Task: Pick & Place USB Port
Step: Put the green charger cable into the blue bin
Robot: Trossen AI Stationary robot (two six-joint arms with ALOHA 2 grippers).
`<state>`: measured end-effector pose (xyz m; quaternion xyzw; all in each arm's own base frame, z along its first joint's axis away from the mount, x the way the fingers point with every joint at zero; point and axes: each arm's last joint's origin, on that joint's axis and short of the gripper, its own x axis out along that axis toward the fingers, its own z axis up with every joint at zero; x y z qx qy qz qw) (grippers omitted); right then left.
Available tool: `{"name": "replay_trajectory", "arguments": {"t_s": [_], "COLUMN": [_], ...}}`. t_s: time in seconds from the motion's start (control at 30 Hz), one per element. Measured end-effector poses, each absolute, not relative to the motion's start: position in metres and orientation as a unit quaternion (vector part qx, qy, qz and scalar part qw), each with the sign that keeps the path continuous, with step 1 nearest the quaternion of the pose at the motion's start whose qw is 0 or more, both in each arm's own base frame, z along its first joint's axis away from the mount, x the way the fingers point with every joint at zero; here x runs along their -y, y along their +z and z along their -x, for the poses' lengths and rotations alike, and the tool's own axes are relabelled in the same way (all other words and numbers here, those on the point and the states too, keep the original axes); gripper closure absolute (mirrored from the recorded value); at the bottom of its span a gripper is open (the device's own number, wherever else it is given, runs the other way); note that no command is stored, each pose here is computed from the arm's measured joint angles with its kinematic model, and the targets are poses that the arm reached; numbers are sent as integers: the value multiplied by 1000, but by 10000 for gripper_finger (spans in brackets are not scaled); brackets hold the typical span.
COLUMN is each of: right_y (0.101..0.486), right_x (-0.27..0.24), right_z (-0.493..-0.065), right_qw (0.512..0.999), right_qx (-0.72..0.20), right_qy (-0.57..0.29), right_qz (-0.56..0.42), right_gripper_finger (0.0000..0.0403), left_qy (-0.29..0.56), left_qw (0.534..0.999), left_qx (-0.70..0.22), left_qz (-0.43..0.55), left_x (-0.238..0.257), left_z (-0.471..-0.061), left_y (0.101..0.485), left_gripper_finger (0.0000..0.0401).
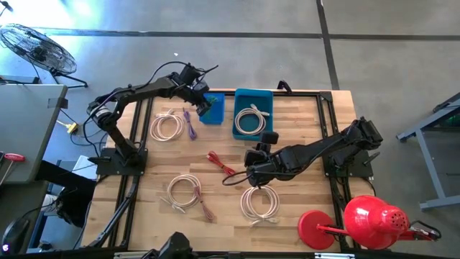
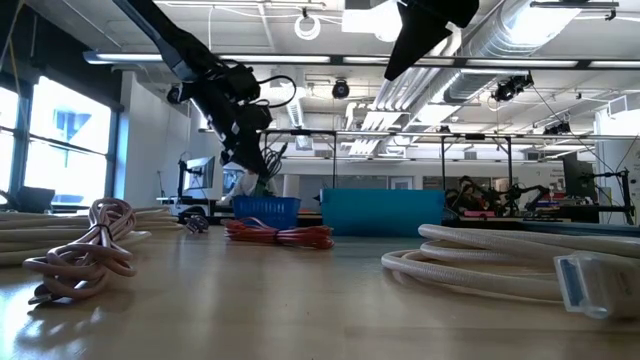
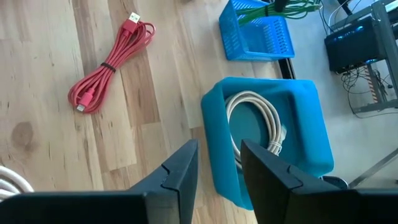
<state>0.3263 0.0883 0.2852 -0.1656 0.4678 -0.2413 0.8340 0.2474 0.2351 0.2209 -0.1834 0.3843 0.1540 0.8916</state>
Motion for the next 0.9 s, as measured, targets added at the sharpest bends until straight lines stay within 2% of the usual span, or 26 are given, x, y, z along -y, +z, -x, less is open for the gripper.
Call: {"name": "replay_trajectory", "arguments": {"t_s": [0.4, 0.9], "right_y": [285, 285], "right_x": [-88, -88], "right_z": [-326, -326], "right_qw": [834, 834], "right_qx": [-468, -468], "right_qy": [-241, -241], "right_qz": [166, 166], "right_gripper_finger": [289, 289], "left_qy": [134, 167], "left_qw": [888, 869], "left_qx": [-391, -426], "left_qz": [200, 188], "left_x": [-232, -230], "left_z": [-246, -244], "left_y": [219, 216], "left_gripper_finger": [393, 312]}}
